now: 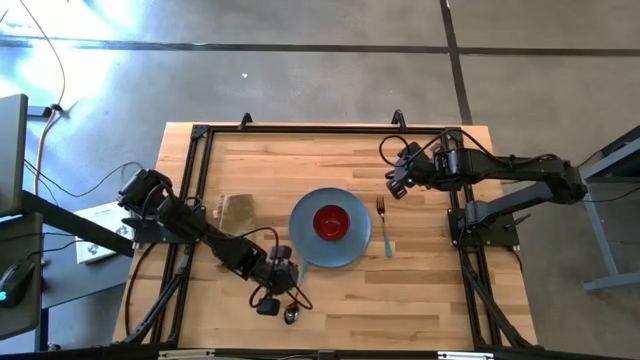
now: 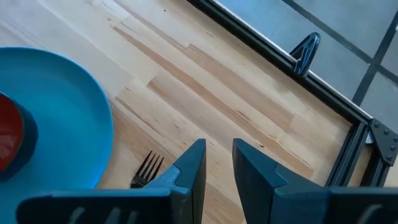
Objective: Set table place
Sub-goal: Put the blue spoon into the black bowl
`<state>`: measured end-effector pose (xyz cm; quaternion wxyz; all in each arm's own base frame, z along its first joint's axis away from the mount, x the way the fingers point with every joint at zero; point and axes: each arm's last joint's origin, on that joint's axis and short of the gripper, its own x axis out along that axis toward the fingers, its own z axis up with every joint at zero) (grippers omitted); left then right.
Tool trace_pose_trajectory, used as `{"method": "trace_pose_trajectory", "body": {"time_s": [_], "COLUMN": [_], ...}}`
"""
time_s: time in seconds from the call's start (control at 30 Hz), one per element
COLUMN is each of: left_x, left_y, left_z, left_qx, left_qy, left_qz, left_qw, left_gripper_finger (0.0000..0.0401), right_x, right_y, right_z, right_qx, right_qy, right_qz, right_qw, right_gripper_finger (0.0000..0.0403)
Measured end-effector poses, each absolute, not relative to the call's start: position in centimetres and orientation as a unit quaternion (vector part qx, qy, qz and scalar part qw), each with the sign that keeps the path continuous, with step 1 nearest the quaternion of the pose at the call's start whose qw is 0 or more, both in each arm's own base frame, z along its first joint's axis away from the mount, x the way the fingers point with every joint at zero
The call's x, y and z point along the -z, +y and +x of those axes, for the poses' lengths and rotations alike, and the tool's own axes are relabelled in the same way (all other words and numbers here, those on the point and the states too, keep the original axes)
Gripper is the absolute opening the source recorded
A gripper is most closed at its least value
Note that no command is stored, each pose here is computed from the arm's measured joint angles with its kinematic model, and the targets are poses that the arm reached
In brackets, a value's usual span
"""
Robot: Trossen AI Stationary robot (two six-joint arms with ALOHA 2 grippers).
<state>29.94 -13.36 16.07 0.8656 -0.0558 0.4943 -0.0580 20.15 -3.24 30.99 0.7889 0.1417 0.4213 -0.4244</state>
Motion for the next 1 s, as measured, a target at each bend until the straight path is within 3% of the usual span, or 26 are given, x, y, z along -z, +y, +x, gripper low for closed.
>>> {"method": "trace_pose_trajectory", "body": {"time_s": [0.23,0.5,1.0], "left_x": [-16.0,-13.9,-13.9], "left_y": [-14.1,-16.5,-15.6], "left_z": [31.2,31.3,33.7], "left_qx": [0.102,0.138,0.072], "left_qy": [0.44,0.458,0.465], "left_qz": [0.006,0.077,0.149], "left_qw": [0.892,0.875,0.87], "left_gripper_finger": [0.0,0.0,0.0], "right_x": [-31.0,-30.9,-30.9], "right_y": [-3.3,-3.2,-3.1], "right_z": [20.2,20.2,20.3], "right_qx": [0.448,0.454,0.447], "right_qy": [0.4,0.389,0.385], "right_qz": [0.161,0.205,0.246], "right_qw": [0.783,0.775,0.77], "right_gripper_finger": [0.0069,0.0069,0.0069]}}
